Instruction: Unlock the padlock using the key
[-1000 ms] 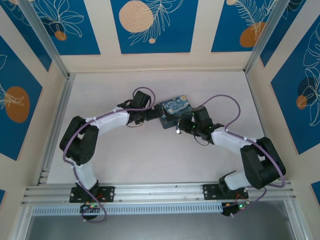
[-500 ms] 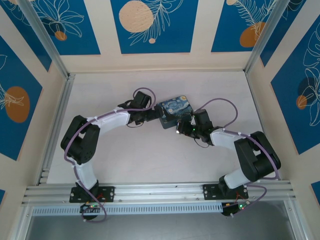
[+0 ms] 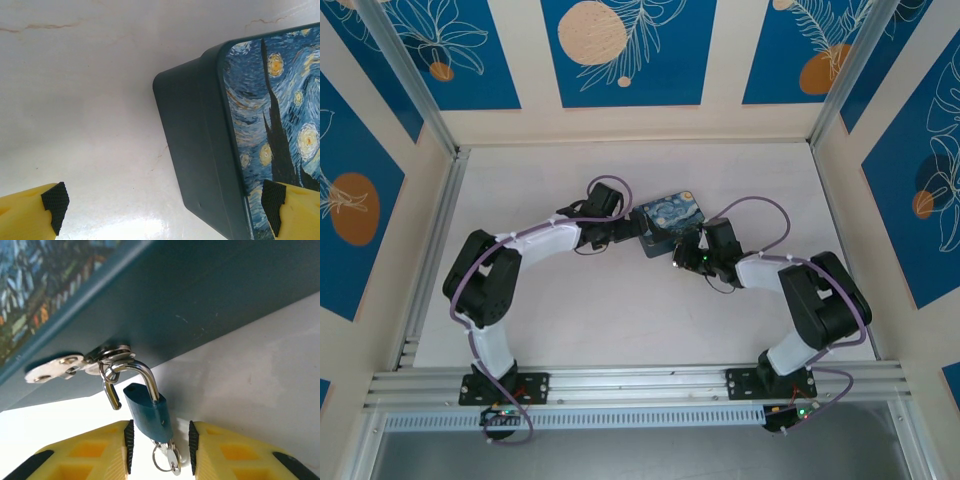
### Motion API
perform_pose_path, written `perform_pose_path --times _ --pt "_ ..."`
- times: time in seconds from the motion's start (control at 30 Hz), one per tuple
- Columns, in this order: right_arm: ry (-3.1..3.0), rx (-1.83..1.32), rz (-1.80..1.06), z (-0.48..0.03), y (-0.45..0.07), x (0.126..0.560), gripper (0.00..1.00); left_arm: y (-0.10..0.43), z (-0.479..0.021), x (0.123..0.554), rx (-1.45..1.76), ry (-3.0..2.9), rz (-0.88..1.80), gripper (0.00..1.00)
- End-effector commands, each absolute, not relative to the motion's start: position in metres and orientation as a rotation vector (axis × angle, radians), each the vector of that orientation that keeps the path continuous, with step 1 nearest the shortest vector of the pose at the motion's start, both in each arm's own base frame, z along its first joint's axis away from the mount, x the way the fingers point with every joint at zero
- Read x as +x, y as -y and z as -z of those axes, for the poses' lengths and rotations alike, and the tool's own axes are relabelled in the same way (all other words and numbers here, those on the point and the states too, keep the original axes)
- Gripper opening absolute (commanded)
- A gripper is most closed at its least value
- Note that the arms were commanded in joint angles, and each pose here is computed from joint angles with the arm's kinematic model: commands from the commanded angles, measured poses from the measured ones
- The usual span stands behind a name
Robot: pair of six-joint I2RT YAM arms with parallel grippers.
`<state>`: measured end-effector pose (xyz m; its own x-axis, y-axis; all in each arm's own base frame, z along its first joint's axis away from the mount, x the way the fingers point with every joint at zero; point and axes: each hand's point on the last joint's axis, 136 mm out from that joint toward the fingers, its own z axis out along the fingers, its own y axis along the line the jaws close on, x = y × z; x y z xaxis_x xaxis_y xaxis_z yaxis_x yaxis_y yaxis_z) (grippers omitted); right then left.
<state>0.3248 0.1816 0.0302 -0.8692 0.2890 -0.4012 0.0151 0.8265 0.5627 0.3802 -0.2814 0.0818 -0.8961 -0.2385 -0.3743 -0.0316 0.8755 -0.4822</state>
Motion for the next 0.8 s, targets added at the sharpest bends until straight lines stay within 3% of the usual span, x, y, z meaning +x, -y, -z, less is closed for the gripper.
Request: perform_pose_path --times 0.0,0.37,0.77 --pt "-2.495 0.187 -0.810 -0.037 -0.188 0.335 0.36 0.290 -0.081 0.379 -0.189 -2.621 0.695 1.00" --pt "-2.497 0.215 -0.834 -0.031 -0.190 0.336 0.25 0.289 -0.076 0.378 -0.200 -2.632 0.695 1.00" --pt "-2.484 0.301 -0.889 -0.028 -0.185 0.331 0.01 0.278 -0.063 0.374 -0.211 -2.651 0.617 1.00"
